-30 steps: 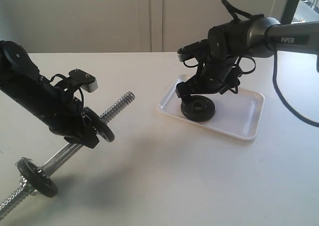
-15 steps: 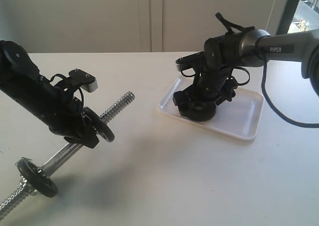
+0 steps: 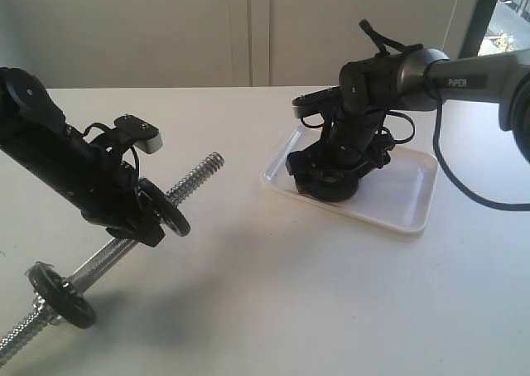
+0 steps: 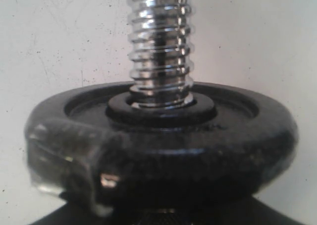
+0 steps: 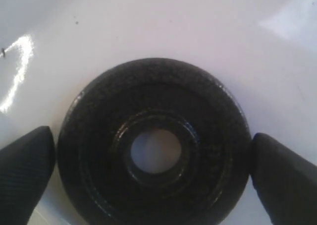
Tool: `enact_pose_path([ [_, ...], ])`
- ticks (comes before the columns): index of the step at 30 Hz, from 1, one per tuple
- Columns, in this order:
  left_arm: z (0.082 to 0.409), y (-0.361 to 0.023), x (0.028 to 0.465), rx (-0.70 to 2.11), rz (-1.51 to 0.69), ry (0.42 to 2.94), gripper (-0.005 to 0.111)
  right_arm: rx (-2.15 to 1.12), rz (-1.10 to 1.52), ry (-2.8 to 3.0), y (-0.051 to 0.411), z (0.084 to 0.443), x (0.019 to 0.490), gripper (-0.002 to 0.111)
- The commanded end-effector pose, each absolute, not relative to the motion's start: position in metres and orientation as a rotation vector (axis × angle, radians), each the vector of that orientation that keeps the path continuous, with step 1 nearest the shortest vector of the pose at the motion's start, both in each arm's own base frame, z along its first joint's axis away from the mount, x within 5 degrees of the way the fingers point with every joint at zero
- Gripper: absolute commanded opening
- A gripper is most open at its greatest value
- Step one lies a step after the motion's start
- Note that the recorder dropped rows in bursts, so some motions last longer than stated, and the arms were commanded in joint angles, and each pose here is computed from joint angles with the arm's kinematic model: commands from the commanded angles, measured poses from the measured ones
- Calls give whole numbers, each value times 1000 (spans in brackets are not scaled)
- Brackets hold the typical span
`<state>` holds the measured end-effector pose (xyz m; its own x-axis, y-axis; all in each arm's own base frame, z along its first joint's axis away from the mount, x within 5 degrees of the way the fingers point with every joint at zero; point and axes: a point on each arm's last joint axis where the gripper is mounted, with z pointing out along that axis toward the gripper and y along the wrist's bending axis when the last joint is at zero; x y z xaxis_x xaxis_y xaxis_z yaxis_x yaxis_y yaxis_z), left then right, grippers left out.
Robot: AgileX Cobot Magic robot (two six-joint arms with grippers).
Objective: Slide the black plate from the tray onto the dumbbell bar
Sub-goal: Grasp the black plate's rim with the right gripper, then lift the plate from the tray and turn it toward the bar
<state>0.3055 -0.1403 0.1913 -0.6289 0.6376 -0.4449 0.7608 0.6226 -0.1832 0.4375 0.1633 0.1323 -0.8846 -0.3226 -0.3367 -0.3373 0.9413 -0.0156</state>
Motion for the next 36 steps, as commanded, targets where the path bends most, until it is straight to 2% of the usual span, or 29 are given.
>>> enact_pose_path([
  [1, 208, -146, 304, 1062, -593, 2480, 0, -488, 51, 2828, 159, 121, 433, 99],
  [6, 208, -146, 304, 1059, -595, 2480, 0, -488, 51, 2831, 159, 121, 433, 86],
  [8, 208, -146, 304, 1059, -595, 2480, 0, -489, 50, 2833, 159, 121, 433, 78],
  [10, 208, -146, 304, 1059, -595, 2480, 0, -484, 50, 2837, 159, 121, 432, 63],
  [15, 208, -146, 304, 1059, -595, 2480, 0, -481, 49, 2832, 158, 124, 433, 10],
  [17, 208, -146, 304, 1059, -595, 2480, 0, -478, 52, 2816, 156, 129, 435, 0],
  [28, 208, -146, 303, 1061, -597, 2481, 0, -468, 60, 2764, 155, 167, 435, 0],
  [36, 208, -146, 303, 1067, -605, 2487, 0, -456, 76, 2690, 152, 210, 427, 0],
])
